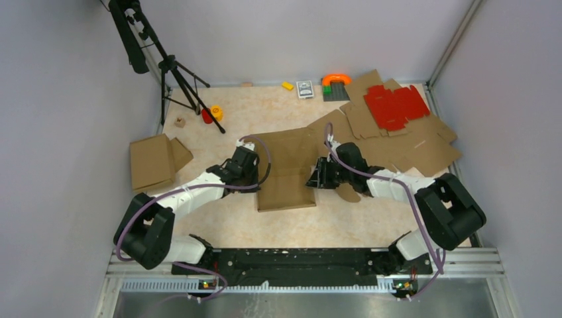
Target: Fold the paper box
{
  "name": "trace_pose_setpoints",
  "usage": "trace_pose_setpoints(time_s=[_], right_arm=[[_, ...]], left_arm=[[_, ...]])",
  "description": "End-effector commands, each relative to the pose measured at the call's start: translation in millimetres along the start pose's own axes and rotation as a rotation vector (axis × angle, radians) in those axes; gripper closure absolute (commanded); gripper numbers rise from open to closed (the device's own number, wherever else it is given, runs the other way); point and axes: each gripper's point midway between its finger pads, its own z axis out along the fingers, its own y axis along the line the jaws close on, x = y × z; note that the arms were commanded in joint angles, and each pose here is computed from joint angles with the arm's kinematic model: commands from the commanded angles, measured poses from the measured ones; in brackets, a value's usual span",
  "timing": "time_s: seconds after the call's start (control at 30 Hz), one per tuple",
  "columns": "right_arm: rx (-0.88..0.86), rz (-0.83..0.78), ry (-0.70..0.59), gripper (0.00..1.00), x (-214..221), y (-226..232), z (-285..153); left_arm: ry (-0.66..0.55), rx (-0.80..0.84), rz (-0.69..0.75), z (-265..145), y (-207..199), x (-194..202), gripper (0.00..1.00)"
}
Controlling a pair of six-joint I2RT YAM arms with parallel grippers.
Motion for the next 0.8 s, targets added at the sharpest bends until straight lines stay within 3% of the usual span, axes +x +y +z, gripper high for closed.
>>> trace_pose_setpoints(time_s=[0.0,0.1,0.27,0.4,0.53,0.6,0.77], right_arm=[[-0.052,-0.009,-0.031,0.65,-5.0,8.7,-3.9],[-0.052,-0.006,-0.035,0.73,-6.0,8.0,-5.4],[-0.057,-0.021,-0.052,0.74,-9.2,10.5,-9.0],[-0.047,-0.024,-0.069,0.89,-12.4,8.5,-12.2],[-0.095,-0.037,-0.063,0.81,-11.2,16.0,-13.5],[-0.106,-0.035,-0.067,0.82,-11.7,18.3,-14.2],[-0.107,-0.025,-0.058,1.00,-10.0,16.7,-12.2]], left_arm=[[-0.013,0.049,0.004,0.0,-10.5,-2.9,1.00],[-0.012,0.050,0.003,0.1,-10.5,-2.4,1.00],[-0.008,0.049,0.004,1.0,-10.2,-1.6,1.00],[-0.001,0.047,0.005,2.4,-9.8,-0.1,1.00],[-0.001,0.052,0.006,2.5,-11.2,-0.5,1.00],[-0.002,0.051,0.005,2.2,-10.8,-0.8,1.00],[-0.001,0.050,0.004,2.5,-10.3,0.0,1.00]])
